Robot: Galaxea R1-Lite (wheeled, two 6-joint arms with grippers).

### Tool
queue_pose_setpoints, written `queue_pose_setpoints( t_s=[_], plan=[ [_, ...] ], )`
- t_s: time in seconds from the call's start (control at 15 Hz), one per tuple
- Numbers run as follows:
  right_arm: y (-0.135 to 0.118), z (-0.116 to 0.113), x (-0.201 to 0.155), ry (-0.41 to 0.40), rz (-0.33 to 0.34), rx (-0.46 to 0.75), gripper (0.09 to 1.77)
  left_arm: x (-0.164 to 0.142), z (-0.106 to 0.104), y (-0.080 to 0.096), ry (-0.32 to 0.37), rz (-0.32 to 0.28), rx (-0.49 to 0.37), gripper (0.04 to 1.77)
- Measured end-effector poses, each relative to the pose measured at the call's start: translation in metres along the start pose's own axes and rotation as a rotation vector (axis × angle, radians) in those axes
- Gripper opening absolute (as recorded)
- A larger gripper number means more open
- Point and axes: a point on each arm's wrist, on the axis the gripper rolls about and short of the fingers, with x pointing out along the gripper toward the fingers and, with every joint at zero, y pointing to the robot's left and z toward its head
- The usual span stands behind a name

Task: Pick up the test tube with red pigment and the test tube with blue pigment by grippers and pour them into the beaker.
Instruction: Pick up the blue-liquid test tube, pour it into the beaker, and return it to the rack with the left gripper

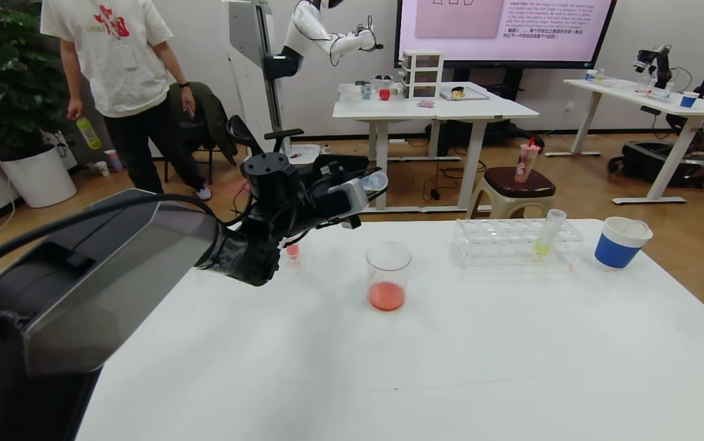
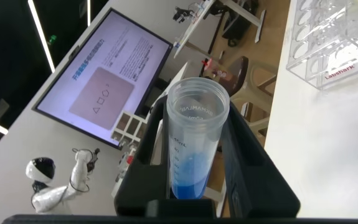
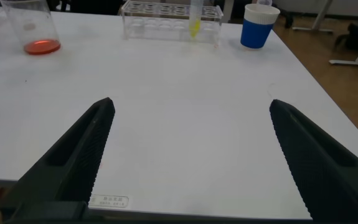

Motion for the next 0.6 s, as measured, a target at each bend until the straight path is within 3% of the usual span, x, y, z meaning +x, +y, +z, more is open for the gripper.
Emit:
queue_pose_setpoints(
  t_s=[0.27, 0.6],
  plan=[
    [0.0, 0.0, 0.0, 0.0, 0.0, 0.0, 1.74, 0.001, -0.008, -0.008, -0.094, -0.064, 0.157, 0.5],
    [0.0, 0.0, 0.0, 0.0, 0.0, 0.0, 1.74, 0.0, -0.017, -0.02, -0.144, -0.1, 0.296, 0.5]
  ],
)
